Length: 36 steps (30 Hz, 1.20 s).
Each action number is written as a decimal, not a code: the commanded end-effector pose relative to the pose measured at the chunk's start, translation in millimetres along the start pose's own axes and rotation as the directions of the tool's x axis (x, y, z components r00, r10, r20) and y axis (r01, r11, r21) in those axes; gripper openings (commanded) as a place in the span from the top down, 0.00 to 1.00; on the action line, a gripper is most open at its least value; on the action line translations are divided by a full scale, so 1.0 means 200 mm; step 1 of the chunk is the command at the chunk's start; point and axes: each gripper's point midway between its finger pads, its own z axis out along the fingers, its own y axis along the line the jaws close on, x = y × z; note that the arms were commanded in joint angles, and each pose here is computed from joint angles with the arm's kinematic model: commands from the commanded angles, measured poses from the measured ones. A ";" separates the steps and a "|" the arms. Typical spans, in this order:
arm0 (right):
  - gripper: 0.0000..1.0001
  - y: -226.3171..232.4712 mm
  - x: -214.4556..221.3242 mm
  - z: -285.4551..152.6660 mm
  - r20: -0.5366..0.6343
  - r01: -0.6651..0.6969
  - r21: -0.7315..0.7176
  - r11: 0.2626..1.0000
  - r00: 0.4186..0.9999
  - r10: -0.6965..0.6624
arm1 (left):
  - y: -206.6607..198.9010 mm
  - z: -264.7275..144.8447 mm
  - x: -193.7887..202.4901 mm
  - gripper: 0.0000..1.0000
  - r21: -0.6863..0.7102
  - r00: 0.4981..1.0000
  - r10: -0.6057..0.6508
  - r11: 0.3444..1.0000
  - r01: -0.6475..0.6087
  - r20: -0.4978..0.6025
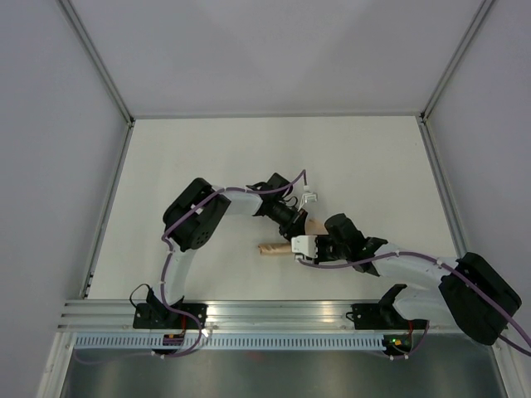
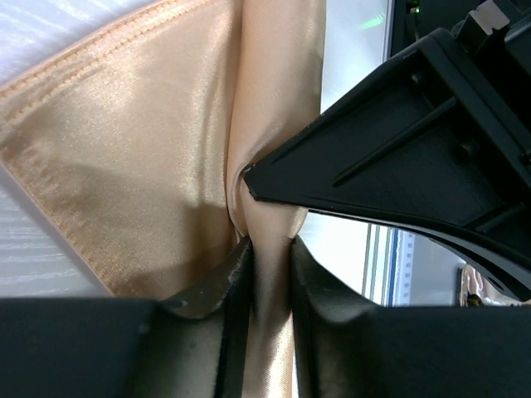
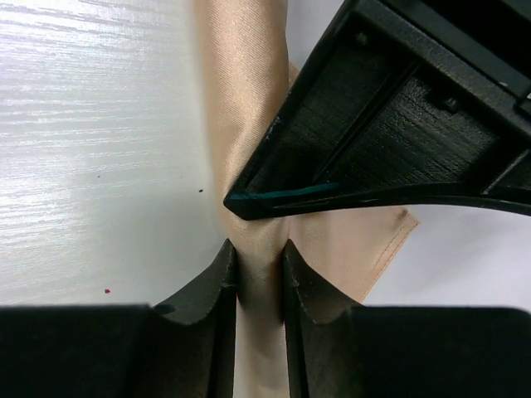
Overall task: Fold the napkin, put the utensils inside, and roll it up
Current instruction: Roll the napkin with the utensil
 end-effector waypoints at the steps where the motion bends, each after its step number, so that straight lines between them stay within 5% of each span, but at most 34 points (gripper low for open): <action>1: 0.92 0.02 0.06 0.01 -0.064 -0.020 -0.028 0.999 0.998 0.018 | 0.22 0.02 0.39 0.69 -0.250 0.964 -0.230 0.949 0.193 -0.131; 7: 0.99 0.07 0.07 0.01 -0.067 -0.040 -0.101 0.994 0.997 0.034 | 0.16 -0.01 0.29 0.56 -0.223 0.978 -0.207 0.955 0.194 -0.035; 10: 1.00 0.08 0.07 0.01 -0.061 -0.060 -0.131 0.990 0.997 0.053 | 0.12 -0.04 0.19 0.33 -0.216 0.985 -0.166 0.962 0.170 0.040; 17: 1.00 0.04 0.08 0.02 -0.054 -0.110 -0.170 0.979 0.993 0.102 | 0.09 -0.19 0.01 0.33 -0.347 0.970 -0.007 0.933 0.094 0.244; 25: 1.00 0.02 0.09 0.04 -0.058 -0.151 -0.233 0.961 0.988 0.141 | 0.10 -0.58 -0.13 0.32 -0.566 0.800 0.190 0.796 0.214 0.570; 28: 1.00 0.02 0.09 0.04 -0.063 -0.169 -0.262 0.950 0.985 0.158 | 0.09 -0.70 -0.16 0.41 -0.612 0.738 0.254 0.746 0.263 0.626; 30: 1.00 0.02 0.10 0.04 -0.071 -0.180 -0.275 0.944 0.983 0.167 | 0.09 -0.76 -0.15 0.39 -0.632 0.712 0.277 0.716 0.295 0.645; 34: 1.00 -0.01 0.10 0.05 -0.071 -0.197 -0.294 0.935 0.980 0.184 | -0.02 -0.85 -0.19 0.30 -0.622 0.631 0.349 0.732 0.279 0.693; 36: 1.00 0.01 0.10 0.05 -0.081 -0.218 -0.327 0.920 0.976 0.202 | -0.10 -0.84 -0.21 0.25 -0.629 0.629 0.398 0.753 0.191 0.667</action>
